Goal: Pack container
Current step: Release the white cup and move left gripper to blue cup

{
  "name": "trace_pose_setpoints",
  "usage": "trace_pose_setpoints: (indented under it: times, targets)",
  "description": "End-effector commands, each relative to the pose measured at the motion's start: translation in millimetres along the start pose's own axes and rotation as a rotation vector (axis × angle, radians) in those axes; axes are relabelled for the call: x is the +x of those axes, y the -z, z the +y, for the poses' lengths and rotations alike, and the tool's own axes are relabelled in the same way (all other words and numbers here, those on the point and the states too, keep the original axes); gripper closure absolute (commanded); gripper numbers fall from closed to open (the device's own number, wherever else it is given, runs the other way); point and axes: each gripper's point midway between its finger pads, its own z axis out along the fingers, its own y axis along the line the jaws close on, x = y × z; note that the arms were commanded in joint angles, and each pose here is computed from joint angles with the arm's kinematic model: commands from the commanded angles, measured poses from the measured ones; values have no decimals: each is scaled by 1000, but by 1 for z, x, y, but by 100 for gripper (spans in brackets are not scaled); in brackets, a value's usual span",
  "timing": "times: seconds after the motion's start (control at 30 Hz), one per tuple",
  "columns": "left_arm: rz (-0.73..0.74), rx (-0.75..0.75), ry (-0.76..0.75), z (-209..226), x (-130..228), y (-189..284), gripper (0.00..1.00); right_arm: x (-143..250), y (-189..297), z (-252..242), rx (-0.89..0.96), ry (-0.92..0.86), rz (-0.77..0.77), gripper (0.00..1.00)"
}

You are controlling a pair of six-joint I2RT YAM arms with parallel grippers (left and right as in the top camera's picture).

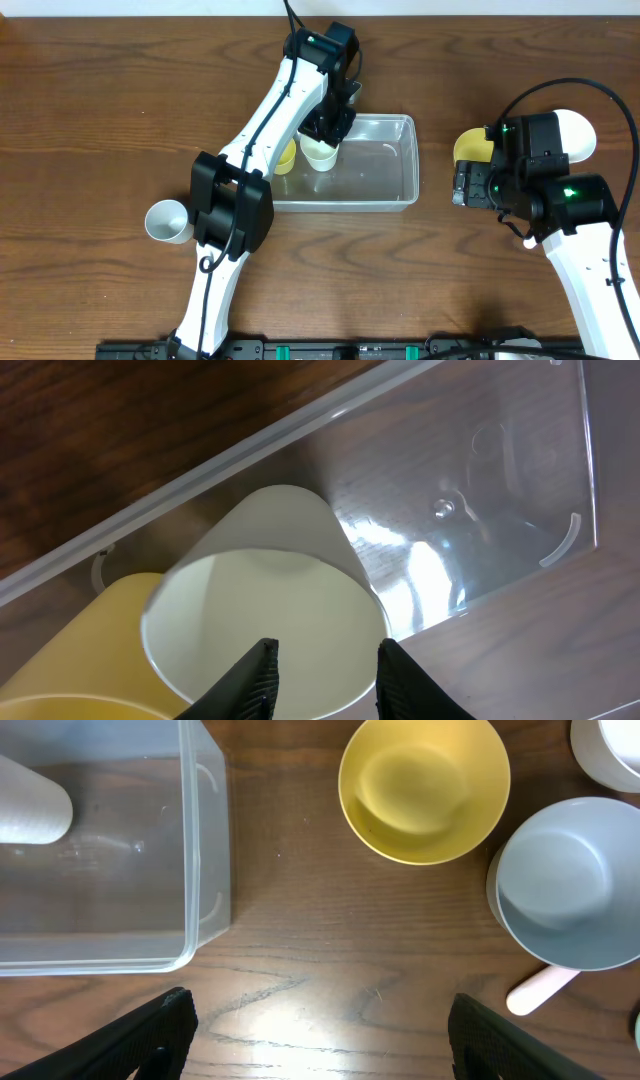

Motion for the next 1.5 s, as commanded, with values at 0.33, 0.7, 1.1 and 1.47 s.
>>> trace_pose_setpoints:
  times: [0.33, 0.7, 1.1, 1.47]
  targets:
    - [-217, -236, 33, 31, 16, 109, 21, -4, 2, -2, 7, -17, -13, 15]
    - [-374, -242, 768, 145, 147, 227, 10, -5, 2, -2, 5, -17, -18, 12]
    - [-91, -215, 984, 193, 209, 157, 10, -7, 2, -1, 4, -17, -23, 11]
    - [-67, -162, 973, 179, 227, 85, 10, -7, 2, -1, 4, -6, -26, 11]
